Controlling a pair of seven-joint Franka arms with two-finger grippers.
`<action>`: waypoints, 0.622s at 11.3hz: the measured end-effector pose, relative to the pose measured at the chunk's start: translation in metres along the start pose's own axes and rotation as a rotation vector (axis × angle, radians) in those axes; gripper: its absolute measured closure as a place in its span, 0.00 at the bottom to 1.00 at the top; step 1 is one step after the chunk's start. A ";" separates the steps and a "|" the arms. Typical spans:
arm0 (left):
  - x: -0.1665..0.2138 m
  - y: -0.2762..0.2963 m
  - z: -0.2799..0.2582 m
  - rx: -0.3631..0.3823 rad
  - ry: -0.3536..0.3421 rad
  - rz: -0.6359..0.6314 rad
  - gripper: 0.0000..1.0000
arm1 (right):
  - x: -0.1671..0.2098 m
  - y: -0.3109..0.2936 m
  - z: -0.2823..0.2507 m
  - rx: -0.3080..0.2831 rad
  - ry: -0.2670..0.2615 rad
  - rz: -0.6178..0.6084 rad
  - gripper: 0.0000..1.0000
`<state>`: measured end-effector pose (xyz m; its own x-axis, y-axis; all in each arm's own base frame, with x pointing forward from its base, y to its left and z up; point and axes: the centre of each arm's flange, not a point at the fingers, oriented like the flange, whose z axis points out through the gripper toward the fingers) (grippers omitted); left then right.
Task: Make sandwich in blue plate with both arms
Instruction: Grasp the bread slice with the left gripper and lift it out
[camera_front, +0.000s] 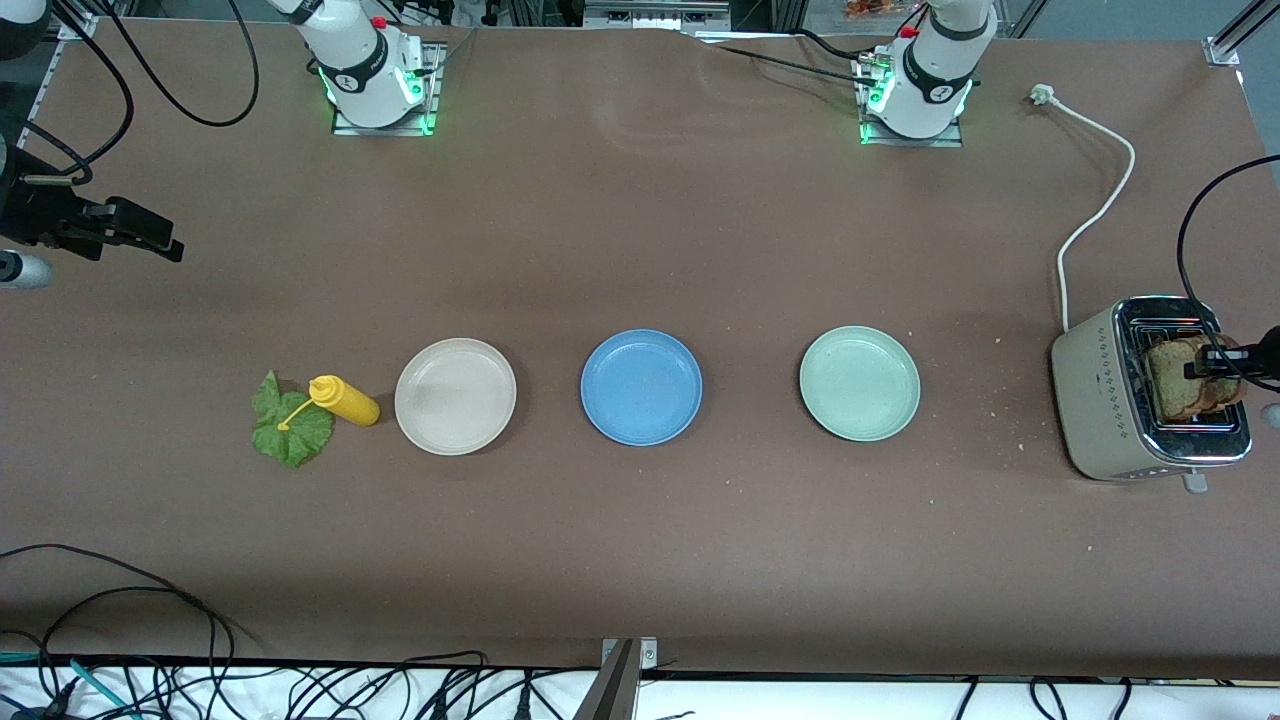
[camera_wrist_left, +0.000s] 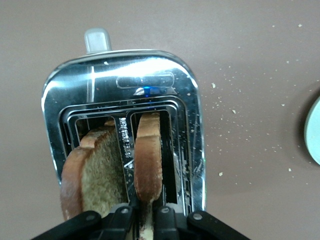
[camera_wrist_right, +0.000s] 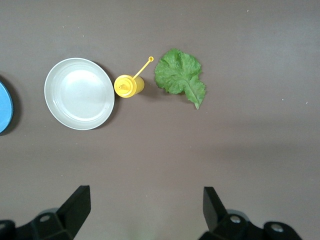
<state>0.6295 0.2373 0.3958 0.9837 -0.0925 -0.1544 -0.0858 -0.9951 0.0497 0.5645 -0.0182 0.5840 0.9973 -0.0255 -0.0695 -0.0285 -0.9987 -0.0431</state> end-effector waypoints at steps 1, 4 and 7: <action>-0.002 0.006 -0.017 0.024 -0.001 0.014 0.91 | 0.000 0.000 0.000 0.000 0.000 0.000 0.00; -0.013 0.053 -0.097 0.084 -0.003 0.078 0.91 | 0.000 0.000 0.000 0.000 0.001 0.000 0.00; -0.002 0.148 -0.133 0.110 -0.021 0.215 0.91 | 0.000 -0.001 0.000 0.000 0.001 -0.002 0.00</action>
<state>0.6356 0.0945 0.5349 0.9374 -0.3025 -0.1725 -0.3110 -0.9501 -0.0236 0.5646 -0.0173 0.5843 0.9974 -0.0239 -0.0683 -0.0269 -0.9987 -0.0431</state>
